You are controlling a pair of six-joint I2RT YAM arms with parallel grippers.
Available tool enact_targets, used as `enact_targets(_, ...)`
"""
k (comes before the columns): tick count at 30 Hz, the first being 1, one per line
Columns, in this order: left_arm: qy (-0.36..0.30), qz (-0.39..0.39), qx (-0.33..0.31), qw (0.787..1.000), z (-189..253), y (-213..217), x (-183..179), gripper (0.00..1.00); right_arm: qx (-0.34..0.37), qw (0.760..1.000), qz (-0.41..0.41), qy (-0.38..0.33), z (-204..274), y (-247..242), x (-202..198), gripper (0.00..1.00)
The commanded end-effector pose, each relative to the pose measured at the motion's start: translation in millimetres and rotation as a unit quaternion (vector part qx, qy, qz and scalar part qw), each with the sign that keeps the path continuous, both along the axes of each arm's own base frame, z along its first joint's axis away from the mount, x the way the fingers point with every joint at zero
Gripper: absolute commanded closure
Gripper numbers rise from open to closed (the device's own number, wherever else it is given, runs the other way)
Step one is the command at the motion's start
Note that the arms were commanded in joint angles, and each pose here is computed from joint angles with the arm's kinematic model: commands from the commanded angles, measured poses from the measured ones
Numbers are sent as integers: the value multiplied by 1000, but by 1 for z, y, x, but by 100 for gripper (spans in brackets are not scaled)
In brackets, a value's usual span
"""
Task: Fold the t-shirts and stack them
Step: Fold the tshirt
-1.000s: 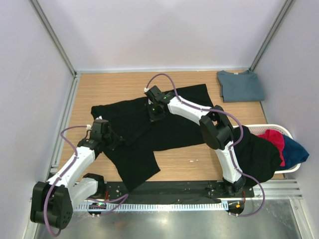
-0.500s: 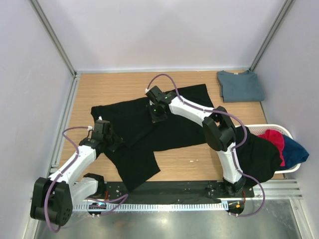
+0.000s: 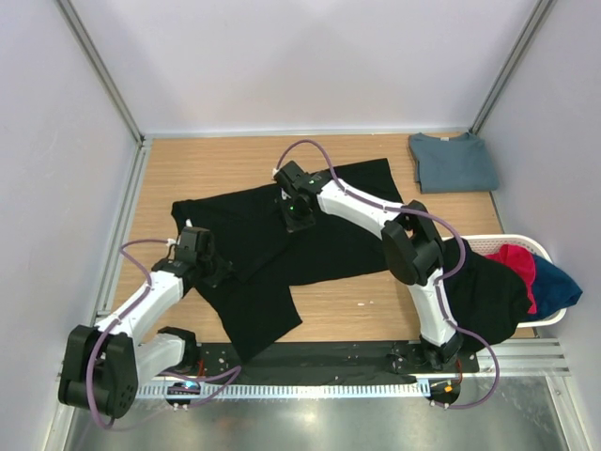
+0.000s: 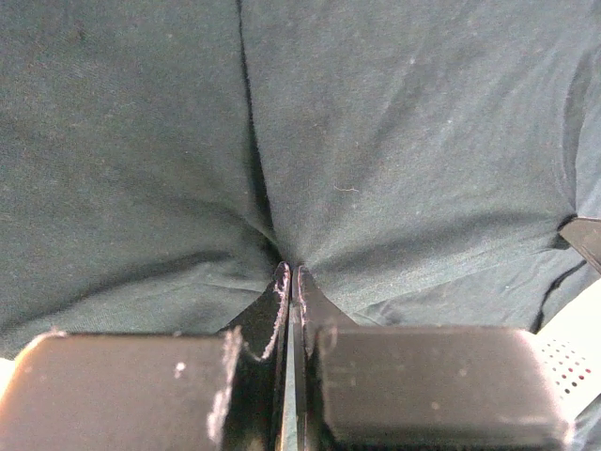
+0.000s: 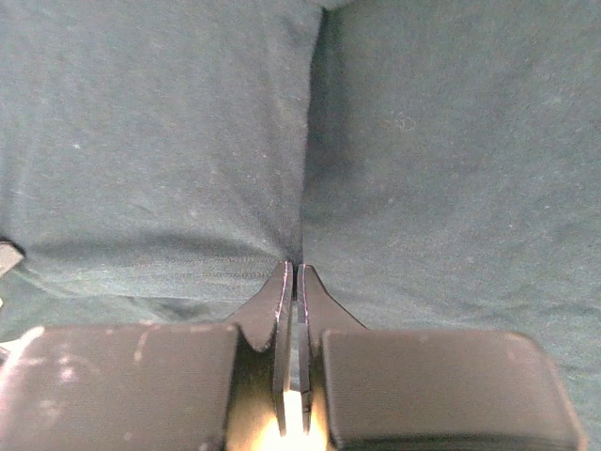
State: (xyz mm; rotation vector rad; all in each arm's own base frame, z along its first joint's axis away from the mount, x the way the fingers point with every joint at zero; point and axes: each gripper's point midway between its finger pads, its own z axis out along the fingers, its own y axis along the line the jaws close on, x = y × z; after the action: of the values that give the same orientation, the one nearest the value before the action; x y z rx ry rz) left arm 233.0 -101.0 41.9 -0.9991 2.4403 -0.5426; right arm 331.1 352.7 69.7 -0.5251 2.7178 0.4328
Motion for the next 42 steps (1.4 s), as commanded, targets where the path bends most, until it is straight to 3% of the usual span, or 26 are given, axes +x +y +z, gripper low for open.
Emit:
enact_targets(1,0,-9,9,1000,0,1,2,98,-18,1000,4,2,5,-5,2,99)
enact_targets(3,2,-11,14,1000,2,1,2,92,-20,1000,4,-3,7,-6,4,93)
enact_targets(5,-6,-16,18,1000,17,1,8,76,-22,1000,3,-8,13,-9,6,72)
enact_targets(10,-61,-20,46,997,73,17,47,47,8,999,-16,-45,57,-17,35,60)
enact_targets(12,-85,-14,48,995,101,26,70,41,33,996,-52,-64,81,-33,64,55)
enact_targets(14,-87,-2,54,995,110,47,93,34,62,991,-82,-82,101,-47,89,39)
enact_targets(16,-87,14,59,994,112,69,108,31,80,981,-140,-105,116,-79,123,35)
enact_targets(22,-72,37,68,994,94,101,154,30,44,942,-304,-133,107,-185,183,33)
enact_targets(29,-49,47,46,997,53,105,183,34,-19,906,-403,-128,63,-265,196,33)
enact_targets(34,-13,61,60,996,22,113,187,35,-52,891,-436,-114,38,-293,196,33)
enact_targets(42,22,71,83,994,-5,125,193,37,-69,888,-448,-80,-10,-305,194,36)
